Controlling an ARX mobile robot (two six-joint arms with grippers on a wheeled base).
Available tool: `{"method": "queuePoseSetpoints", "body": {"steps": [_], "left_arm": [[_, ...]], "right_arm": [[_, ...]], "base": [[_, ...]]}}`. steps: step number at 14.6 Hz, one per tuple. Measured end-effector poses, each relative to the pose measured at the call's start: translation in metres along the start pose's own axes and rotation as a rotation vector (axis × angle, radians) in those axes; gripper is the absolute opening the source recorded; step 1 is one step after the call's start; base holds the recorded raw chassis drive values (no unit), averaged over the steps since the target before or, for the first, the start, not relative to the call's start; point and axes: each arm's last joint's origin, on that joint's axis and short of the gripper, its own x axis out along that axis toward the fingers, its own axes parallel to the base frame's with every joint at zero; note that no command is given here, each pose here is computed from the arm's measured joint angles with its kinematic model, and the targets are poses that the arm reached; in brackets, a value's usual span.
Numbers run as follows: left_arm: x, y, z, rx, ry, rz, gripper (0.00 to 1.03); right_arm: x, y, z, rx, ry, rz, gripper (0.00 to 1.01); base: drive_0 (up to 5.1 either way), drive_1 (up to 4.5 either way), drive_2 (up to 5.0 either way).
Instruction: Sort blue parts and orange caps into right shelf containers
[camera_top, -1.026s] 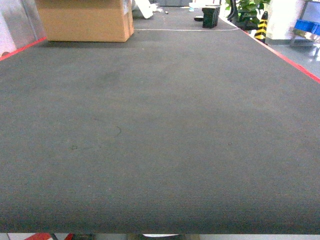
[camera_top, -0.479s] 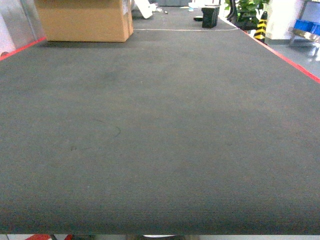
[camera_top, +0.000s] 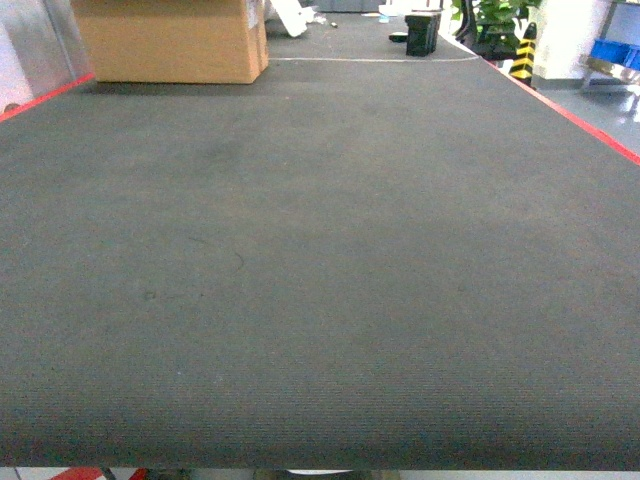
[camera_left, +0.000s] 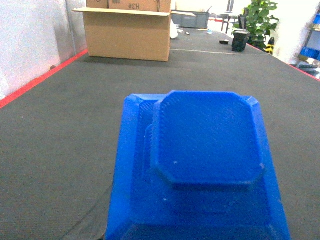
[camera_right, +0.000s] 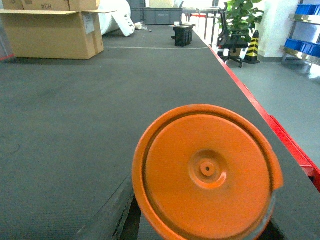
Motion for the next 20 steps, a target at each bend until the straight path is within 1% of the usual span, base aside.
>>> {"method": "queuePoseSetpoints", "body": {"steps": [3, 4, 5, 6, 7, 8, 9, 20], "left_arm": [[-0.004, 0.0, -0.004, 0.0, 0.006, 0.0, 0.42], [-0.01, 0.0, -0.012, 0.0, 0.024, 0.0, 0.42], [-0.013, 0.0, -0.015, 0.001, 0.008, 0.002, 0.42], [-0.013, 0.0, -0.012, 0.001, -0.018, 0.001, 0.42], [-0.013, 0.0, -0.014, 0.003, -0.003, 0.002, 0.42], [-0.013, 0.0, -0.013, 0.004, -0.006, -0.001, 0.42], [-0.013, 0.0, -0.014, 0.004, -0.004, -0.002, 0.42], [-0.013, 0.0, -0.014, 0.004, -0.003, 0.002, 0.42]], "right_arm": [[-0.003, 0.0, -0.006, -0.002, -0.002, 0.0, 0.45], [-0.006, 0.0, -0.007, -0.002, 0.015, 0.0, 0.44], [-0.012, 0.0, -0.014, -0.003, 0.028, 0.001, 0.44], [-0.014, 0.0, -0.012, -0.003, -0.009, 0.004, 0.44], [-0.014, 0.0, -0.015, -0.003, -0.022, -0.001, 0.44], [-0.014, 0.0, -0.018, -0.003, 0.006, 0.0, 0.44], [-0.014, 0.0, -0.016, -0.003, -0.015, 0.0, 0.44], [-0.014, 0.0, -0.017, -0.003, -0.009, 0.001, 0.44]], "base": [[0.0, 0.0, 0.0], [0.0, 0.0, 0.0], [0.0, 0.0, 0.0], [0.0, 0.0, 0.0], [0.0, 0.0, 0.0], [0.0, 0.0, 0.0], [0.0, 0.0, 0.0], [0.0, 0.0, 0.0]]}}
